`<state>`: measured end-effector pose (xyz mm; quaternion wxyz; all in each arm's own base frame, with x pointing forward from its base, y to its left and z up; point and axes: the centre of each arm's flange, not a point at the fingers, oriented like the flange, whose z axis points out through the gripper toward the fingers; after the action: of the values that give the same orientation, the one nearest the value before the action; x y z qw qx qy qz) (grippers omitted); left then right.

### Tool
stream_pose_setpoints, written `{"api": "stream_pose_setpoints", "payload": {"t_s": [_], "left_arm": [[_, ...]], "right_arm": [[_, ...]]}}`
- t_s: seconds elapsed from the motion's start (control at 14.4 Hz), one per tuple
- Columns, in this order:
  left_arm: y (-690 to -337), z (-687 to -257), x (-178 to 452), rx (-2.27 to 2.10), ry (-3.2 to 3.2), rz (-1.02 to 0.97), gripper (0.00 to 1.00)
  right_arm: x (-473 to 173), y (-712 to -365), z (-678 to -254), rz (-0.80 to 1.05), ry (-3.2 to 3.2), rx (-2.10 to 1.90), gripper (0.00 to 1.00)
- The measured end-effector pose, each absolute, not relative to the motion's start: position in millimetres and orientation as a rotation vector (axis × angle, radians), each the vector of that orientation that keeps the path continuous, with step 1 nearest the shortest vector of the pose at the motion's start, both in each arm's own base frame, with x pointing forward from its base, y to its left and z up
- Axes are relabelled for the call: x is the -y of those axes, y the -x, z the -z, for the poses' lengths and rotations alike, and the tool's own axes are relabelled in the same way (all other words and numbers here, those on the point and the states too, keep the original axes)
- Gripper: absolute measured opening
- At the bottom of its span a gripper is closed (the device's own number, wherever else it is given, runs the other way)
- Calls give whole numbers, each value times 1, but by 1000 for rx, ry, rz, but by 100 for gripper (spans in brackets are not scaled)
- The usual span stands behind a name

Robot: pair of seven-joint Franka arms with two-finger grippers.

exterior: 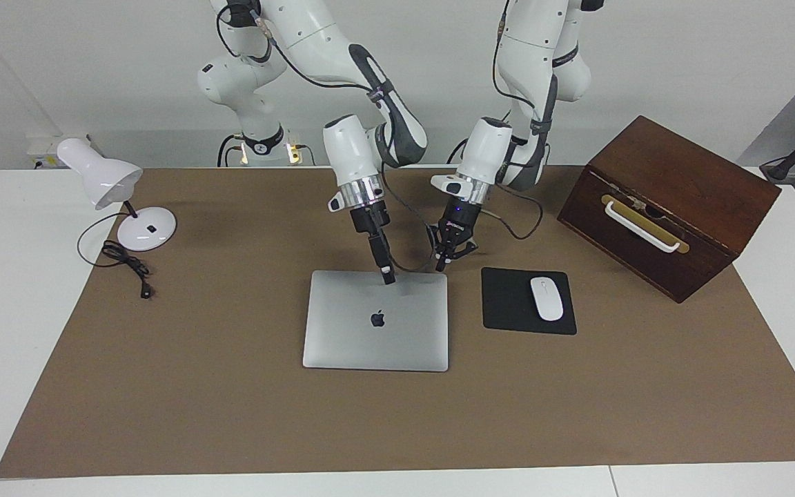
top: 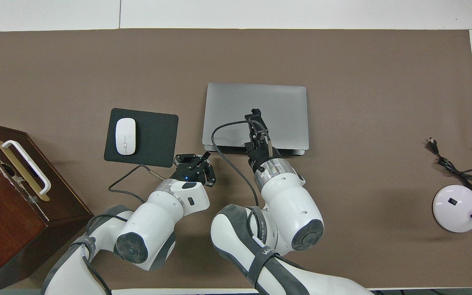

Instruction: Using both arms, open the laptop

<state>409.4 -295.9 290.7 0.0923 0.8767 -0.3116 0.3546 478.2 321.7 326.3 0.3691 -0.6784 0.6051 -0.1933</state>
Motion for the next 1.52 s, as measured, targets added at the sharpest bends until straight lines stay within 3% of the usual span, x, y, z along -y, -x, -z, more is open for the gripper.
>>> {"api": "stream_pose_setpoints", "payload": {"t_s": [1.52], "left_arm": [[-447,-268,304,896,-2632,-1056,1]], "right_arm": [[-331,-451,-322,486,1789,-1553,100]]}}
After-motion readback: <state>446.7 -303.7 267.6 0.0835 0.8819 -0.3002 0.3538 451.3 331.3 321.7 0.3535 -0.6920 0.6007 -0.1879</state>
